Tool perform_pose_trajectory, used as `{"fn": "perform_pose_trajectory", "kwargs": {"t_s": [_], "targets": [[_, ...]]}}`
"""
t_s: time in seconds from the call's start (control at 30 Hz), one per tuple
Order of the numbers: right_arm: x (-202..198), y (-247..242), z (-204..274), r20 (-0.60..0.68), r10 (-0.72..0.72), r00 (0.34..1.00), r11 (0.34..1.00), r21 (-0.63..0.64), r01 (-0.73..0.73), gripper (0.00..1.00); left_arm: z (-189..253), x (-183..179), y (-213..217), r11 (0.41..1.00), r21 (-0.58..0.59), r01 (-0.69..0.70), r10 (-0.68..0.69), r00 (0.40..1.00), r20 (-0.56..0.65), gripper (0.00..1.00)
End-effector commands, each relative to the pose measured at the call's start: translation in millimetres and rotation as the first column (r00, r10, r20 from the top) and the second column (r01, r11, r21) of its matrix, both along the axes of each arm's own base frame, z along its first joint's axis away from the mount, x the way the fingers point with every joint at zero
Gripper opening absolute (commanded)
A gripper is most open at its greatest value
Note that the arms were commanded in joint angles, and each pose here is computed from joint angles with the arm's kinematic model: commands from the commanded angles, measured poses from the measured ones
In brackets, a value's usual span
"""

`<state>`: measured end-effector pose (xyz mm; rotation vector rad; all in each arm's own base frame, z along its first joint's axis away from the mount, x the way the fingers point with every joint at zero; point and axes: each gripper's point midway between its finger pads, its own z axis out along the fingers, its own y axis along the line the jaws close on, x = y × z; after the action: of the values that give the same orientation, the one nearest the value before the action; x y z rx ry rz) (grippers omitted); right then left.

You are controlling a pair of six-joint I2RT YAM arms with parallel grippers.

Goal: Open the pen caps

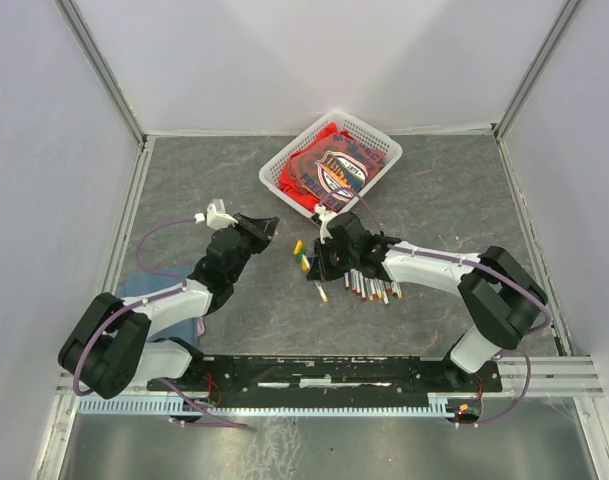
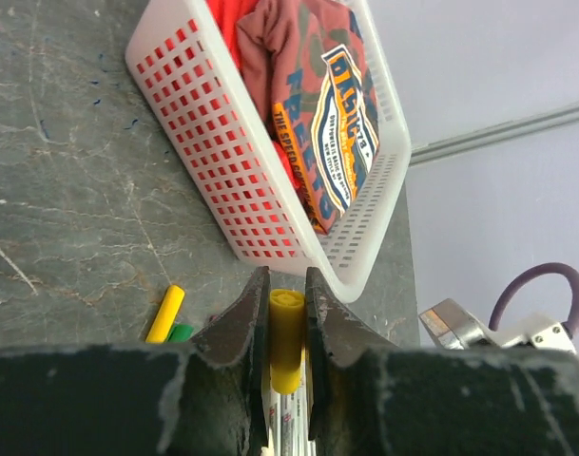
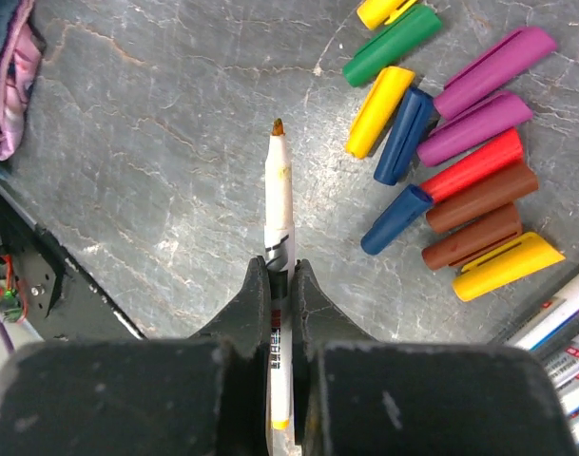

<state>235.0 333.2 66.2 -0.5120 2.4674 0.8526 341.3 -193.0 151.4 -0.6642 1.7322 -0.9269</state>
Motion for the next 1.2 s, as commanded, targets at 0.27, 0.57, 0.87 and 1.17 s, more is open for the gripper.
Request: {"fn": "perform_pose_trajectory", "kwargs": {"t_s": [0.27, 0.57, 0.87, 1.17], "targets": [[26, -65, 38, 0.161, -0.185, 0.969, 0.967, -0.148, 0.209, 0.01, -37, -6, -37, 0.923, 0.318, 0.218, -0.187, 0.974, -0.126, 0.03], [41, -140, 21, 0.219, -0.324, 0.92, 0.849, -0.361, 0.385, 0.04, -83, -11, -46, 0.866, 0.415, 0.278, -0.175, 0.947, -0.269, 0.05], [48, -173, -1, 0.209, -0.36, 0.909, 0.773, -0.479, 0.416, 0.05, -100, -12, -47, 0.855, 0.425, 0.298, -0.177, 0.937, -0.301, 0.11], [51, -185, -14, 0.212, -0.354, 0.911, 0.731, -0.544, 0.411, 0.08, -106, -11, -49, 0.853, 0.424, 0.304, -0.176, 0.933, -0.313, 0.22]]}}
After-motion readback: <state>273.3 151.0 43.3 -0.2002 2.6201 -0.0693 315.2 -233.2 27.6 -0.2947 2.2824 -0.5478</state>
